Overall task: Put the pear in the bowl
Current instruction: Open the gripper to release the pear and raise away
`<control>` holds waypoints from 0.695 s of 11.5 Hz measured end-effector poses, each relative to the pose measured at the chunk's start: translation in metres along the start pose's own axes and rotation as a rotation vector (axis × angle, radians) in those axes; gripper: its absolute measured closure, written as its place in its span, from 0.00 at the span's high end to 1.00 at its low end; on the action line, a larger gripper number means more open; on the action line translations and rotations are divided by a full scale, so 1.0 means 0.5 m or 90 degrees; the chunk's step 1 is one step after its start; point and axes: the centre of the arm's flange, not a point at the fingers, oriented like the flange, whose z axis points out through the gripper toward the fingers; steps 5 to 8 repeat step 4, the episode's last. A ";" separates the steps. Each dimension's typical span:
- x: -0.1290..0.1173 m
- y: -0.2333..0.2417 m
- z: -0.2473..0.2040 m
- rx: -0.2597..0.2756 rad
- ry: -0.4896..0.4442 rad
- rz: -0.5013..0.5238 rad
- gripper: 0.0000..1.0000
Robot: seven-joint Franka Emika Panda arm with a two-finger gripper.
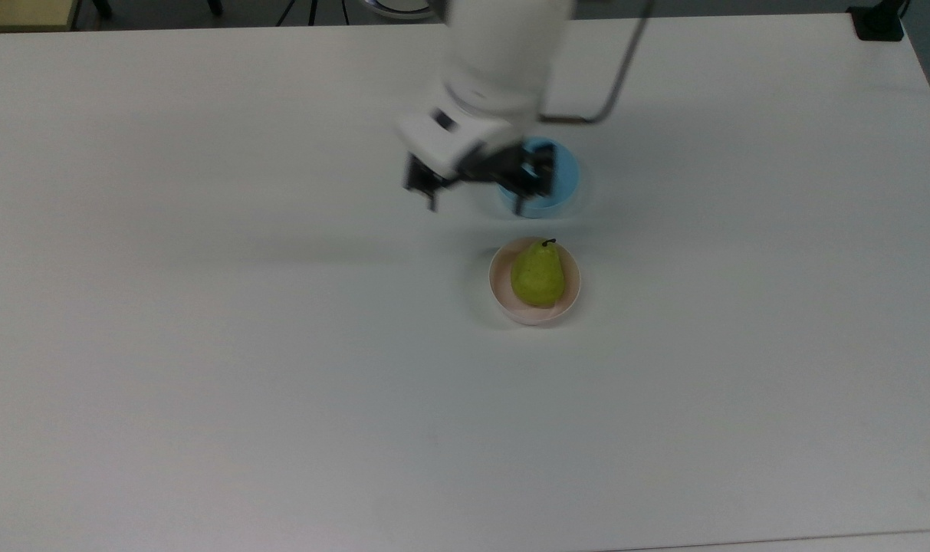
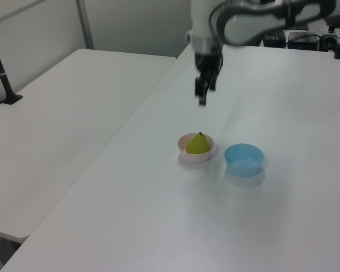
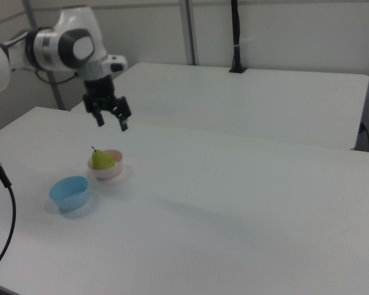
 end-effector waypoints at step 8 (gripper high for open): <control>-0.039 0.272 -0.105 0.010 -0.019 0.083 1.00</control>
